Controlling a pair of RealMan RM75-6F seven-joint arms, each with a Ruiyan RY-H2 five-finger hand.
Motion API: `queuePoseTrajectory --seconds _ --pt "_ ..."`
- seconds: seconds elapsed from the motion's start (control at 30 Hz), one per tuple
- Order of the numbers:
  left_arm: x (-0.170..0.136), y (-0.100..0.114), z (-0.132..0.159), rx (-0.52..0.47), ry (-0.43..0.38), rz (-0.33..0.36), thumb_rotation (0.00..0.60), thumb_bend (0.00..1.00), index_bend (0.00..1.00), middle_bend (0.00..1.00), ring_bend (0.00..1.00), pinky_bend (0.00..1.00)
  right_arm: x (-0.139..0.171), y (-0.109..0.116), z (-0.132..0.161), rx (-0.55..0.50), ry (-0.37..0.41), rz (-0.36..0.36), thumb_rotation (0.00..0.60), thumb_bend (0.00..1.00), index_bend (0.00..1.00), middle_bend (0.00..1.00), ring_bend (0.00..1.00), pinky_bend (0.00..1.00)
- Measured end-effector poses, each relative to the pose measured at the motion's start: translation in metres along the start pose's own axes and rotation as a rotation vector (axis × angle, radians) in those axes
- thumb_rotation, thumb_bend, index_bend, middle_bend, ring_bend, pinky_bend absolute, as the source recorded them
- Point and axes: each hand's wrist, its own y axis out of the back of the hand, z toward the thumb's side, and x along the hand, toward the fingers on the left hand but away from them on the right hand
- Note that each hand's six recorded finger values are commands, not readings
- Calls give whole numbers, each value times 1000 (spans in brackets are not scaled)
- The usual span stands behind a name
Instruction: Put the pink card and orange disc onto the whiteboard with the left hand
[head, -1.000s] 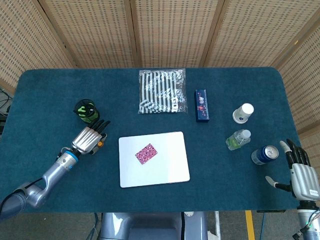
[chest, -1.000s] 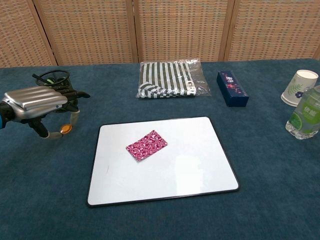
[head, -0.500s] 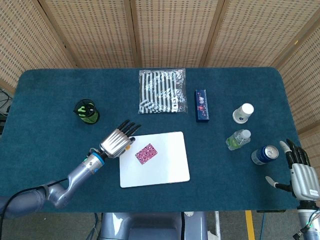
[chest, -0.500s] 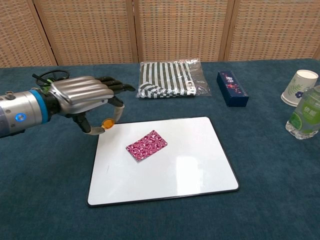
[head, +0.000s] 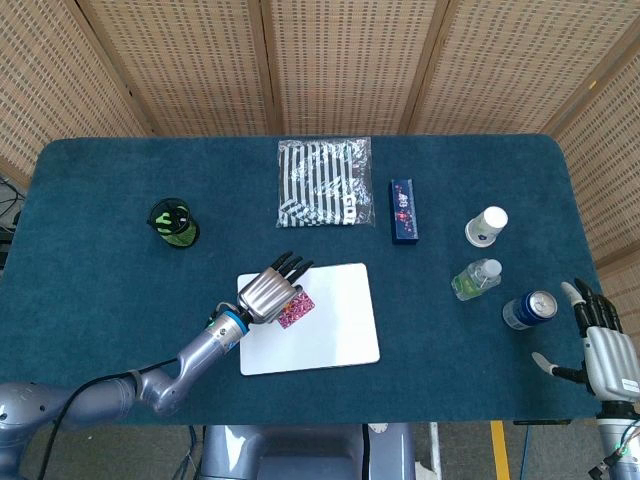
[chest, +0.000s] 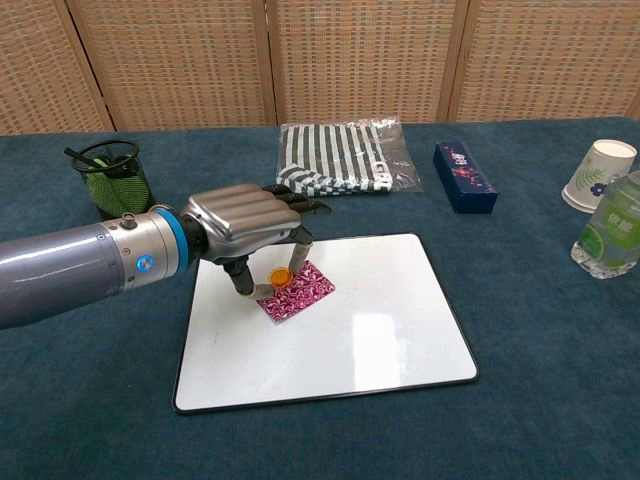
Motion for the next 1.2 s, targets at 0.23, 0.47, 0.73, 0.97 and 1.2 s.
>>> queuePoseTrajectory --seconds 0.23,0.47,0.73,0.97,1.2 --pt "2 2 3 -18 -6 -1 600 199 25 0 0 0 0 0 0 -4 -1 1 600 0 0 0 0 0" --pt "-4 12 0 -42 -5 30 600 163 0 0 0 0 0 1 -1 -2 -1 -1 600 0 0 0 0 0" --pt "-46 46 -32 -68 25 174 600 22 0 0 0 0 0 1 -1 3 1 -3 600 0 0 0 0 0" --pt "-127 47 -98 -78 214 271 600 0 0 0 0 0 1 1 1 15 1 -7 600 0 0 0 0 0" --pt "-230 0 -144 -262 496 322 600 0 0 0 0 0 1 0 2 22 0 -7 600 0 0 0 0 0"
